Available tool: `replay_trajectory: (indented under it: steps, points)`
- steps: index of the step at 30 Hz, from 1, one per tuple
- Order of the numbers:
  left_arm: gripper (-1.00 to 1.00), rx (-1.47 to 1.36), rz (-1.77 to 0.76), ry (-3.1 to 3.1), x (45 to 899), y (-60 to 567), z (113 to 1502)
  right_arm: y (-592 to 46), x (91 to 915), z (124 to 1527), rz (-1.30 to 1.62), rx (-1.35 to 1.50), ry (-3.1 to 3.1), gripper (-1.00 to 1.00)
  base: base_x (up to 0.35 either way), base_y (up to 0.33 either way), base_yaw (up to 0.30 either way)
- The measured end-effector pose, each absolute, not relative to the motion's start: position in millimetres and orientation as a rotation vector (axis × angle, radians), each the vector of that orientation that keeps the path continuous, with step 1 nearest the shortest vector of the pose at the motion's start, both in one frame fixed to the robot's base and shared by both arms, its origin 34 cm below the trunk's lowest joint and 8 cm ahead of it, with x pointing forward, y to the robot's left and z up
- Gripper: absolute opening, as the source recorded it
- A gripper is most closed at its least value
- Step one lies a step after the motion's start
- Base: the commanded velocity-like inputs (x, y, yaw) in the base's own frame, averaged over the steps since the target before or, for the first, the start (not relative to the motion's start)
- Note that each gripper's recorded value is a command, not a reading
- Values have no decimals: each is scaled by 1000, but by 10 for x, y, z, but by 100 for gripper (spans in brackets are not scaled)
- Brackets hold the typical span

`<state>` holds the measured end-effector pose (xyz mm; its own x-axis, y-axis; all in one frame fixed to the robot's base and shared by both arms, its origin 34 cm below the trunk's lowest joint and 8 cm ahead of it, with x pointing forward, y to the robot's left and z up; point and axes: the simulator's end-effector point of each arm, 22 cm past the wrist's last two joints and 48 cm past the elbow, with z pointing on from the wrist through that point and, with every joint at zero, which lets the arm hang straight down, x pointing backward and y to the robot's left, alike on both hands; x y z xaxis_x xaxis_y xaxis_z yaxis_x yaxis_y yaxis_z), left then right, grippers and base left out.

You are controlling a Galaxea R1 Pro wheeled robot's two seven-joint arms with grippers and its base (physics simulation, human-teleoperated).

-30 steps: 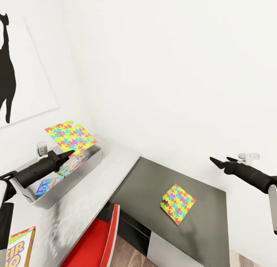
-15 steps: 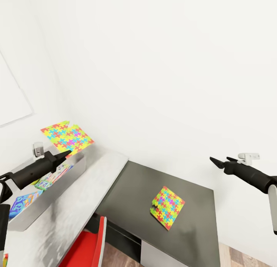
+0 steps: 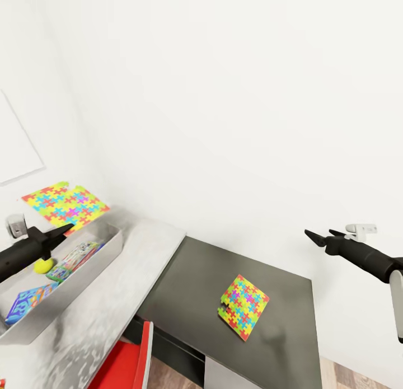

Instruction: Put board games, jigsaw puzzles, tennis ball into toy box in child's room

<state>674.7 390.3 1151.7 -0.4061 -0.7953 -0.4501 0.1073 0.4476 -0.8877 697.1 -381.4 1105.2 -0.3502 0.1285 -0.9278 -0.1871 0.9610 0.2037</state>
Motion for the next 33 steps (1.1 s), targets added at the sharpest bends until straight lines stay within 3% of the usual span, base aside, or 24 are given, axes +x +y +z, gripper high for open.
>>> replay_trajectory:
  steps: [15, 22, 33]
  points:
    - [-100, -929, -1024, 1808, 6886, 4926, 10474, -3675, 6987, 11013, 342, -74, 1911, 100, 0, 0, 0]
    - [-100, -844, -936, 1928, 7500, 4916, 9833, -3447, 6987, 10930, 372, -123, 1931, 100, 0, 0, 0]
    - [-100, -770, -851, 1992, 7528, 5088, 9813, -3341, 6963, 10828, 386, -149, 1954, 100, 0, 0, 0]
